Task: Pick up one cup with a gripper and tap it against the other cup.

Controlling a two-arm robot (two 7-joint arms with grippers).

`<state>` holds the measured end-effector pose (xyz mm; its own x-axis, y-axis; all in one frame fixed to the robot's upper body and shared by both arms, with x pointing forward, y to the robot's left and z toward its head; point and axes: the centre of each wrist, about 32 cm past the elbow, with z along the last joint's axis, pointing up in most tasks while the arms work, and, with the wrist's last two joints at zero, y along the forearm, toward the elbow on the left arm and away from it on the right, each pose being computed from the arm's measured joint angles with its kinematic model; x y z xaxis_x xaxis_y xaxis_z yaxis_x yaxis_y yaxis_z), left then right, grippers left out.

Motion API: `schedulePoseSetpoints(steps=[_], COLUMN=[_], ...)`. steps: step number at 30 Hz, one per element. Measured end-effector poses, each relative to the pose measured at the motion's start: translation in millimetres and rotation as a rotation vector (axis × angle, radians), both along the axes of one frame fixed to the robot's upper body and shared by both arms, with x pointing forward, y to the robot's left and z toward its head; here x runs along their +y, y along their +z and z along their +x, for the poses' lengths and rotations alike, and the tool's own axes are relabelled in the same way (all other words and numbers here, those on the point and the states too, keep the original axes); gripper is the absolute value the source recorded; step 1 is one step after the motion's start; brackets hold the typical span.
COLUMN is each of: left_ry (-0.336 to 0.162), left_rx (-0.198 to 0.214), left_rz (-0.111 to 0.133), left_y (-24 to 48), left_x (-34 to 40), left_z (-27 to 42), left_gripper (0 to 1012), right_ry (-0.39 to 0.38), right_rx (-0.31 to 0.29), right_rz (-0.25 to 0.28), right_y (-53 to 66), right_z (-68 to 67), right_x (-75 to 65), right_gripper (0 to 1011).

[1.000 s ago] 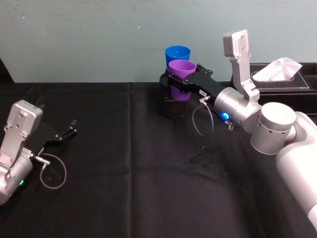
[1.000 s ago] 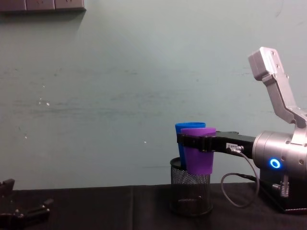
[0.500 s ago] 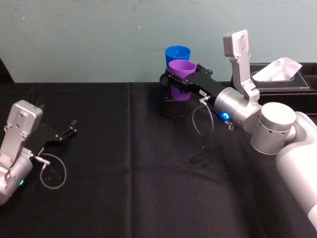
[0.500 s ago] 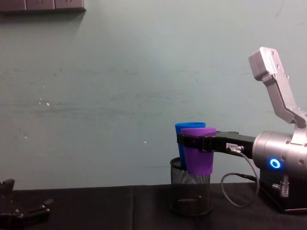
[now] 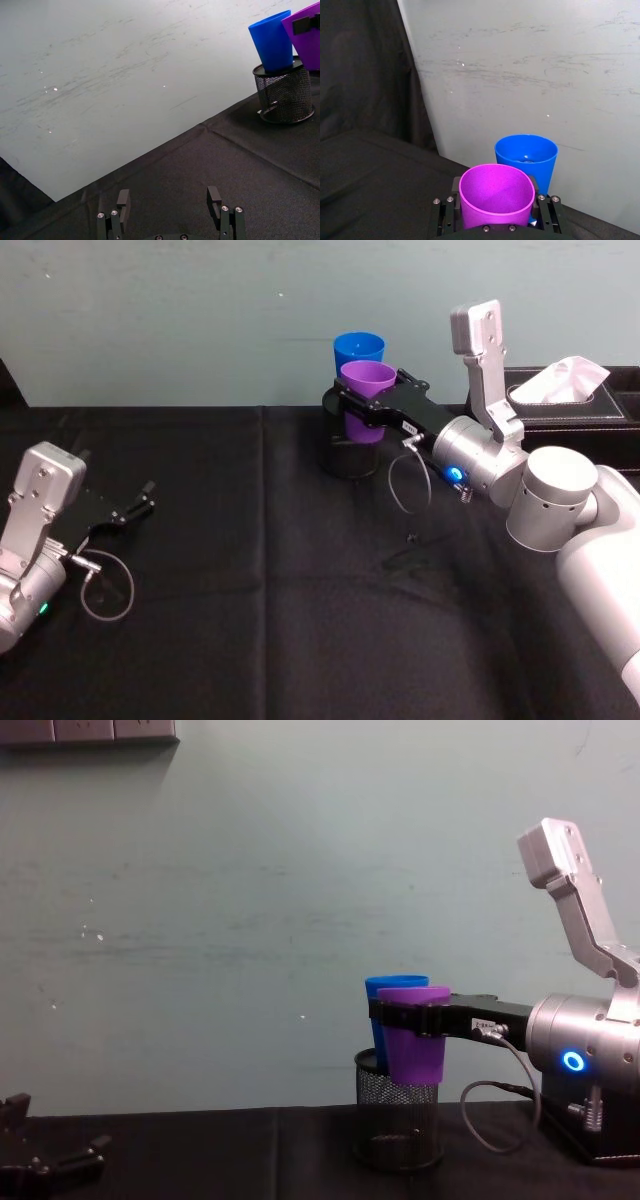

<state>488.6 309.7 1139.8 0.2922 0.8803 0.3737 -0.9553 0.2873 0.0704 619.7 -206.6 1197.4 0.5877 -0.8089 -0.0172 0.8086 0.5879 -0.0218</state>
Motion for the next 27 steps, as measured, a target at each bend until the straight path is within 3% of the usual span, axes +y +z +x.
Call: schedulePoseSetpoints(steps=[27], left_ry=[0.000], left_rx=[0.000], left_rz=[0.000], left_y=[0.0], left_x=[0.0], left_z=[0.0], left_gripper=[1000], right_ry=[0.000], right_rx=[0.000], right_rz=[0.000], right_y=[0.0], right_z=[0.0], right_x=[0.0], right_gripper=[746])
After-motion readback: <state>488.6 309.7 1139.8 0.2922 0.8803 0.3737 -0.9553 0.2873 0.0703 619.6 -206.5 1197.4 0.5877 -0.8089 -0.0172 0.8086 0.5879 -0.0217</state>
